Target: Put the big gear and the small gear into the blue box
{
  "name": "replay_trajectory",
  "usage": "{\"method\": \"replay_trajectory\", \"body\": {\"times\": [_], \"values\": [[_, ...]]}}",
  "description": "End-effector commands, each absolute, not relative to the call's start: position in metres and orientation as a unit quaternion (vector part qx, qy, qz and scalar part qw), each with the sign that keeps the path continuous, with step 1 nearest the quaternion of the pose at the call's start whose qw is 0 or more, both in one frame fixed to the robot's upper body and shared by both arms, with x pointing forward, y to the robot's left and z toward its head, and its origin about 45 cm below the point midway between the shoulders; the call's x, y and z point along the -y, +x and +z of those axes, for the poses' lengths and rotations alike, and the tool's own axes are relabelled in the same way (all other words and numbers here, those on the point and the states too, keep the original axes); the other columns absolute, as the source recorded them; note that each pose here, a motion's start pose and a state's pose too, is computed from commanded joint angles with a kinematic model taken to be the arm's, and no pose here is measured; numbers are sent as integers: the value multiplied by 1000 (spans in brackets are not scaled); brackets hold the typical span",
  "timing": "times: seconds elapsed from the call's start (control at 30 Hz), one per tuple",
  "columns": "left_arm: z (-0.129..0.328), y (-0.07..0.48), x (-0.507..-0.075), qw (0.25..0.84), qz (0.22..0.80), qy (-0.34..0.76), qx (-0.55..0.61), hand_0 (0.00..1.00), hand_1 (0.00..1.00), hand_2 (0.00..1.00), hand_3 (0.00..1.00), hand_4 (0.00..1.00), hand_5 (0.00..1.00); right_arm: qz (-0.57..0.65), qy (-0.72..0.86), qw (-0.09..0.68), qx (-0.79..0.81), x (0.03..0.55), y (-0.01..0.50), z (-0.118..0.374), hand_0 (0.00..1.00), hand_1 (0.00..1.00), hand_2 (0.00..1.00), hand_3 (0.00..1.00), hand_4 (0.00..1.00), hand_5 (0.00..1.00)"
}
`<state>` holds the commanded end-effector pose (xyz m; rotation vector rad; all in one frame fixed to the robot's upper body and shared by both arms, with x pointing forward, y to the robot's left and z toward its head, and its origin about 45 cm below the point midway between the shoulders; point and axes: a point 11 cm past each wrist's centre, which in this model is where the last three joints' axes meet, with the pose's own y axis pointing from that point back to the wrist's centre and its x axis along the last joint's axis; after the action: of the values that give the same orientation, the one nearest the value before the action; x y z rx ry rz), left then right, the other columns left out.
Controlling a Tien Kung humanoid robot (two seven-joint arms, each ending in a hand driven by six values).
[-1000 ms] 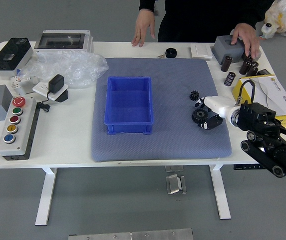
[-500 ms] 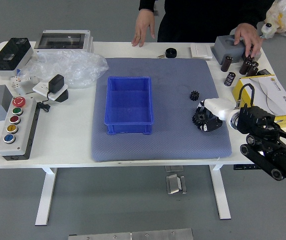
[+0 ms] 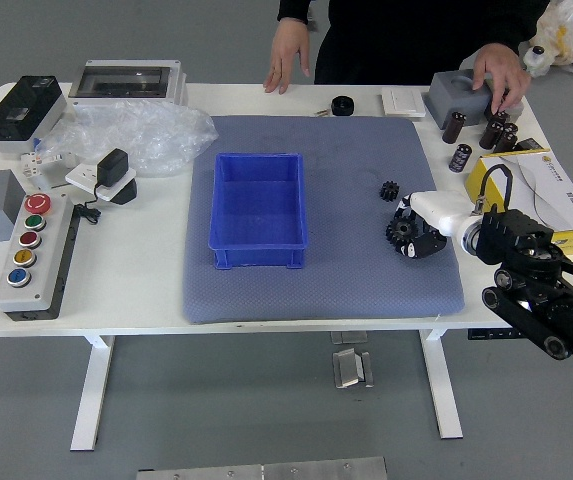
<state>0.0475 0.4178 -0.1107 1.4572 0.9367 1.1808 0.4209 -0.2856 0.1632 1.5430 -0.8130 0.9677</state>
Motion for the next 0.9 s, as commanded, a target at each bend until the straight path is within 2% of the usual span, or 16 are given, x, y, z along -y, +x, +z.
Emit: {"method": "replay_trajectory", "body": {"times": [0.47,0.9], "values": [[-110,45,-422,495,491,603,-388,918,900,895,884,817,352,438,648,520,342,268,432,206,551,431,499,620,680,168],[-108,44,-427,492,492,606,-386,918,900,895,884,817,352,500,653,475,314,208,445,262,563,438,499,624,662,149]]}}
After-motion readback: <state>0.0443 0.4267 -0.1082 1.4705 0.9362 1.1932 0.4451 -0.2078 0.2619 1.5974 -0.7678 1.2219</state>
